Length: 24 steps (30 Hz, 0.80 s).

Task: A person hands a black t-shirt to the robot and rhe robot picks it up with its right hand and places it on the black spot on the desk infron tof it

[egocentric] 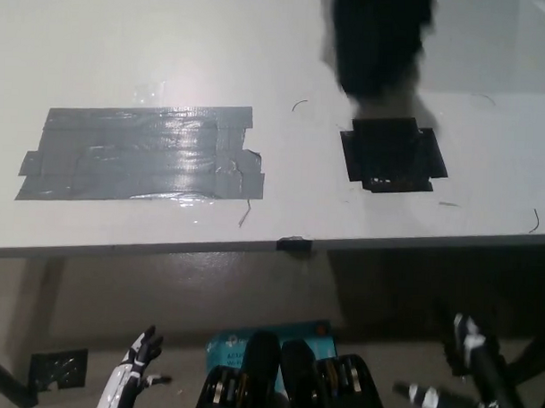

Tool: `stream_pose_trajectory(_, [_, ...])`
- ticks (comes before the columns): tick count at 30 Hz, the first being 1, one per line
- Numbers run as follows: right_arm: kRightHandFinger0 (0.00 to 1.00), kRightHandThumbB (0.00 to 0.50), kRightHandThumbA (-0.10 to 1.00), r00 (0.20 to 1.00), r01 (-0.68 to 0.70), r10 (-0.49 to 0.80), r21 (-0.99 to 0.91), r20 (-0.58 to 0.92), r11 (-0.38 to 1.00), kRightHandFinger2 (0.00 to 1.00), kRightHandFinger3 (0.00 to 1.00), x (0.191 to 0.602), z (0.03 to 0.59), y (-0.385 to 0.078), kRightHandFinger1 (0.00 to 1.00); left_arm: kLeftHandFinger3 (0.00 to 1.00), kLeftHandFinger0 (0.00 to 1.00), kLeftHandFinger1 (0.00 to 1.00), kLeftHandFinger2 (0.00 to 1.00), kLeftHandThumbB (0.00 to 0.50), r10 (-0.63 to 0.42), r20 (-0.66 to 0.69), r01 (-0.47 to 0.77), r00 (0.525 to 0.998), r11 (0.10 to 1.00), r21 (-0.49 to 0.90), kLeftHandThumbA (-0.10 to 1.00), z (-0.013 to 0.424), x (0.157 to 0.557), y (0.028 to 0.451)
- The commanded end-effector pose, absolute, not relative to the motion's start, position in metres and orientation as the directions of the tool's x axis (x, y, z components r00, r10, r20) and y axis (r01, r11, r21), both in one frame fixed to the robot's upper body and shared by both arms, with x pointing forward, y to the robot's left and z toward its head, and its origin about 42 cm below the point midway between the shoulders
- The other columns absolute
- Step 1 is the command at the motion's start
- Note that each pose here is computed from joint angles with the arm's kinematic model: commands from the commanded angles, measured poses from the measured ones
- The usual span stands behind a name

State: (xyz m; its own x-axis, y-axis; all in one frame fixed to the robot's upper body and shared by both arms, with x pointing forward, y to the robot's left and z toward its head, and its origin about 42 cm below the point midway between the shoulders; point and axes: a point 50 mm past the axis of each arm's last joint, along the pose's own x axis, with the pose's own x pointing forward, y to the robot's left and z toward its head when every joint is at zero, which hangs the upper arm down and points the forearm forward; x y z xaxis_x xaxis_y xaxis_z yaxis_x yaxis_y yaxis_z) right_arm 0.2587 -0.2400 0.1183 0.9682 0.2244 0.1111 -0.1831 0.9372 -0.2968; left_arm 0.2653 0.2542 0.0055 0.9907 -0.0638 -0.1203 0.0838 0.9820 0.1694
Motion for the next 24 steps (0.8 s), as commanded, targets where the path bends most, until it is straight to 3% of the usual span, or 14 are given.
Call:
stream_pose_trajectory(1, [1.0, 0.298, 0.99, 0.881, 0.028, 0.139, -0.342, 0.452, 0.939, 1.0, 1.0, 0.273, 0.218, -0.236, 1.0, 1.0, 1.0, 1.0, 1.0, 0.5, -0.161, 0.064, 0.151, 0.985, 0.978, 0.144, 1.0, 0.043, 0.281, 0.246])
stream_pose_trajectory(4, [1.0, 0.35, 0.99, 0.826, 0.114, 0.118, -0.368, 0.551, 0.923, 1.0, 1.0, 0.284, 0.26, -0.232, 1.0, 1.0, 1.0, 1.0, 1.0, 0.5, -0.19, 0.047, 0.183, 0.981, 0.975, 0.124, 1.0, 0.04, 0.282, 0.244])
stream_pose_trajectory(6, [1.0, 0.33, 1.0, 0.788, 0.142, 0.129, -0.382, 0.602, 0.913, 1.0, 1.0, 0.295, 0.284, -0.231, 1.0, 1.0, 1.0, 1.0, 1.0, 0.5, -0.193, 0.034, 0.189, 0.981, 0.977, 0.103, 1.0, 0.035, 0.282, 0.244])
stream_pose_trajectory(12, [1.0, 0.376, 1.0, 0.747, 0.235, 0.095, -0.395, 0.658, 0.888, 1.0, 1.0, 0.323, 0.337, -0.221, 1.0, 1.0, 1.0, 1.0, 1.0, 0.5, -0.207, 0.039, 0.201, 0.978, 0.973, 0.112, 1.0, 0.034, 0.285, 0.247])
stream_pose_trajectory(24, [1.0, 0.375, 1.0, 0.755, 0.377, -0.014, -0.417, 0.655, 0.827, 1.0, 1.0, 0.406, 0.384, -0.196, 1.0, 1.0, 1.0, 1.0, 1.0, 0.5, -0.257, 0.047, 0.25, 0.965, 0.961, 0.116, 1.0, 0.042, 0.291, 0.245])
